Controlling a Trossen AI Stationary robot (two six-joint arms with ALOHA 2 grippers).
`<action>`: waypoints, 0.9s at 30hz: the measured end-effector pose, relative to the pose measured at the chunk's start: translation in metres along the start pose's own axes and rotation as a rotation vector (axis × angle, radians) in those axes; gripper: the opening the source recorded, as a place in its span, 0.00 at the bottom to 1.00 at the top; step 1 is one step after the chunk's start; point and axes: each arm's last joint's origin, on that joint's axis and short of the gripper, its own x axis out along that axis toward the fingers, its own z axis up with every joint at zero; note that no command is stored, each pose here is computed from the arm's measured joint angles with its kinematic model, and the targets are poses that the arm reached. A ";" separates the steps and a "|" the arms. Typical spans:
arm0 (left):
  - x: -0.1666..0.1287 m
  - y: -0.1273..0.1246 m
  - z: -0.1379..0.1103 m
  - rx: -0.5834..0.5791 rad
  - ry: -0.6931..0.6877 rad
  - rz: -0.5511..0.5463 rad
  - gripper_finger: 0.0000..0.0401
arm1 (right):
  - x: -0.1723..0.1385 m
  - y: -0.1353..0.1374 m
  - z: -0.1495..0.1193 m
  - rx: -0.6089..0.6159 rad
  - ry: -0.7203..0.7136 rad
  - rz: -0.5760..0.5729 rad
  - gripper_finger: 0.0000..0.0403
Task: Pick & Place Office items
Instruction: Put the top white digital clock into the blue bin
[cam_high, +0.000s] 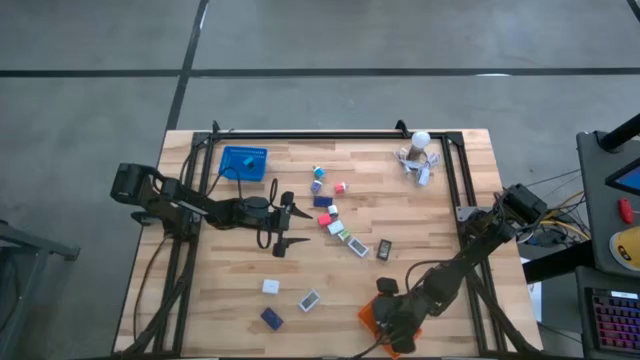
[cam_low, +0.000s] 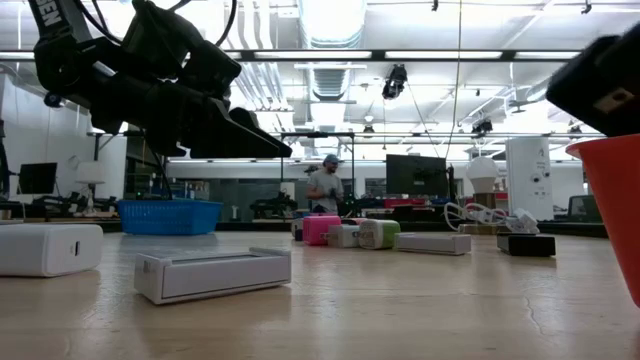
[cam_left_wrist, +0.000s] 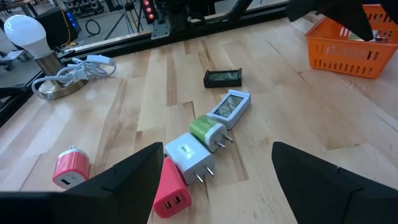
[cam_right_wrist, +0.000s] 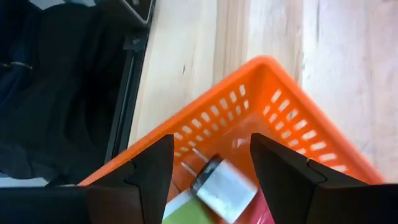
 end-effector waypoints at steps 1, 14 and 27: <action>0.000 0.000 0.000 0.000 0.000 0.000 0.76 | -0.001 0.000 0.001 -0.010 -0.016 -0.009 0.52; 0.000 0.000 0.002 0.000 -0.016 0.003 0.76 | -0.020 0.003 0.024 -0.273 -0.372 -0.254 0.52; 0.000 0.002 0.007 -0.069 -0.065 0.029 0.75 | -0.022 -0.032 0.035 -0.446 -0.812 -0.423 0.52</action>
